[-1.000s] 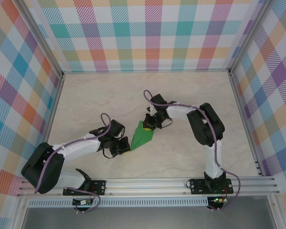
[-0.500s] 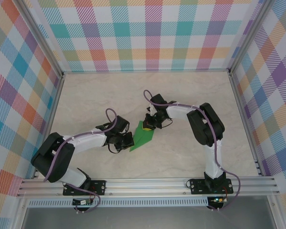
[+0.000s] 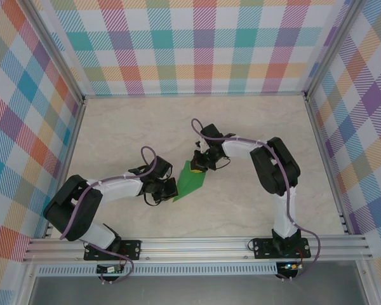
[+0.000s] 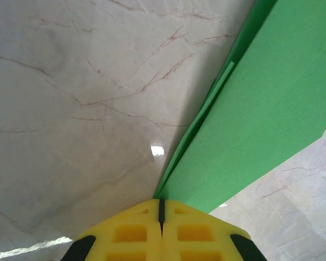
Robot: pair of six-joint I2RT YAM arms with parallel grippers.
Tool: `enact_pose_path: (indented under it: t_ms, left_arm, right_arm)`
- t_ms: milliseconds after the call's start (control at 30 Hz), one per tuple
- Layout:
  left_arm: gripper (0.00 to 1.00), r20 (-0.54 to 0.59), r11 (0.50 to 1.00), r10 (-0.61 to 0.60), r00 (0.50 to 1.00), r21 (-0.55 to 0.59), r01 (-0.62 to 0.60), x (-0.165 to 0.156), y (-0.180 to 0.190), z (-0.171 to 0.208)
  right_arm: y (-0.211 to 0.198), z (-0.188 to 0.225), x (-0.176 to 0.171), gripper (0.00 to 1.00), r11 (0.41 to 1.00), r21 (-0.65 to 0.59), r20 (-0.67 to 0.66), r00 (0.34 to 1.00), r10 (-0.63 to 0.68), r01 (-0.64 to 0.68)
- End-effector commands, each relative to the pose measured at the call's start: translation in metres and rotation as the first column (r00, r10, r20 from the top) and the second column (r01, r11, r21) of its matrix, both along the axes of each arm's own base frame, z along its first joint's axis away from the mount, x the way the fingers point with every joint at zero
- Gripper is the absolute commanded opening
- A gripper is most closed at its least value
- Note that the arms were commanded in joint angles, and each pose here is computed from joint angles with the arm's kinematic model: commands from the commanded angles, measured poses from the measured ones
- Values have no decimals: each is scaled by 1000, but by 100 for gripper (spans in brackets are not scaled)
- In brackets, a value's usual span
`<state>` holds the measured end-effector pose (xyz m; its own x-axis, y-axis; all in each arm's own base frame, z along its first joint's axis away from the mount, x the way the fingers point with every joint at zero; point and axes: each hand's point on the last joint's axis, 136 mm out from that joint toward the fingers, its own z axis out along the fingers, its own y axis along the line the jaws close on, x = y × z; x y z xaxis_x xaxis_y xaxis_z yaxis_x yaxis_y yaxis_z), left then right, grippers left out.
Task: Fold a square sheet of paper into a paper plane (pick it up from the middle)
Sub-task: Fourth fold the wing at the center of the table.
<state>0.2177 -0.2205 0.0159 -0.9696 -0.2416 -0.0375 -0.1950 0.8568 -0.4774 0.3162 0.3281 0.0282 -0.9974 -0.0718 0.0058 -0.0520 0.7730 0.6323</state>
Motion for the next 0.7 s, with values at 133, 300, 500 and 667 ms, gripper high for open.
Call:
enact_pose_path:
  t_ms: [133,300,500,667]
  left_arm:
    - [0,-101,988,15,995,156,1,-29,32,-28]
    - [0,-103,987,14,995,161,3,-29,32,-29]
    - [0,-102,987,15,995,162,2,-29,32,-29]
    - [0,-103,987,13,995,160,4,-29,31,-28]
  right_arm:
    - [26,37,-39,0,986,84,83,987,134,-141]
    - [41,26,-68,0,979,67,58,980,191,-194]
    - [46,8,-79,0,977,43,22,978,208,-209]
    - [44,-11,-85,0,976,11,-7,976,218,-218]
